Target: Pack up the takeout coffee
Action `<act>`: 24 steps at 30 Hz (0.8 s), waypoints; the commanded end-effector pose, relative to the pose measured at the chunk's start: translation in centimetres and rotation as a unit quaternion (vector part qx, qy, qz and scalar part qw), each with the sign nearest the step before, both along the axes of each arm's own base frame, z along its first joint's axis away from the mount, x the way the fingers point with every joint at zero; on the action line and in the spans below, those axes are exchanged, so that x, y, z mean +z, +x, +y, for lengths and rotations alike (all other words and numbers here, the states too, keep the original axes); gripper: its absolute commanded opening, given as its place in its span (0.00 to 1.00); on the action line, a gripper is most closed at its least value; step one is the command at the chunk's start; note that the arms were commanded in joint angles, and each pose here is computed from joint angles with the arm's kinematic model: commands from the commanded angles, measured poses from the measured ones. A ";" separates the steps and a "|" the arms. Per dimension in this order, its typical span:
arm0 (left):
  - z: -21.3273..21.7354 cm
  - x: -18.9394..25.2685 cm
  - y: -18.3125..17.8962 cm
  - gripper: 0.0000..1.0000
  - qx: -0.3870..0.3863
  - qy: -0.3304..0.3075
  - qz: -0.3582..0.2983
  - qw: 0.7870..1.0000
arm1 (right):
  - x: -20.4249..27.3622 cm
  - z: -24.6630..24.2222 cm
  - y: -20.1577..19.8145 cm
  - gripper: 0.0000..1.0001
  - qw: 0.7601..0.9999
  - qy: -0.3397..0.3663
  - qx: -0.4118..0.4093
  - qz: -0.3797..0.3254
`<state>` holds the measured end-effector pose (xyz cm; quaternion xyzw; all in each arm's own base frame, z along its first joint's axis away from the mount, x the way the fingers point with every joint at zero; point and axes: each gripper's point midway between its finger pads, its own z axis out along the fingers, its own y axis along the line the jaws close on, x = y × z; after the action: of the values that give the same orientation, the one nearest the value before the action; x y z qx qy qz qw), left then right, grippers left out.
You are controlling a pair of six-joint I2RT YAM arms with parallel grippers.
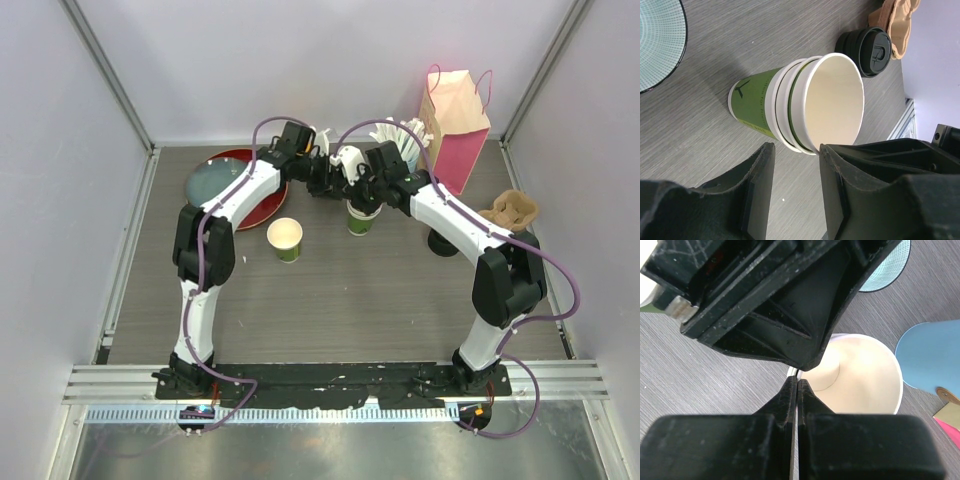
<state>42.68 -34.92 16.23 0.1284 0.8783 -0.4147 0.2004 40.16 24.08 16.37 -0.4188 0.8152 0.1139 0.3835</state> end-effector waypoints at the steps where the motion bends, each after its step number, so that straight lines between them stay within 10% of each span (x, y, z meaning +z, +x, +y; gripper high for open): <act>1: -0.5 0.5 0.4 0.43 -0.007 -0.007 -0.008 1.000 | 2.8 0.7 0.7 0.01 0.999 0.022 0.008 -0.039; 24: 0.3 0.1 0.7 0.44 0.001 0.003 -0.013 1.000 | 2.4 0.4 0.9 0.01 0.999 0.015 -0.003 -0.037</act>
<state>43.55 -33.48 15.81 0.1149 0.8846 -0.4044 0.2019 40.26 23.94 16.37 -0.4171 0.8163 0.1092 0.3844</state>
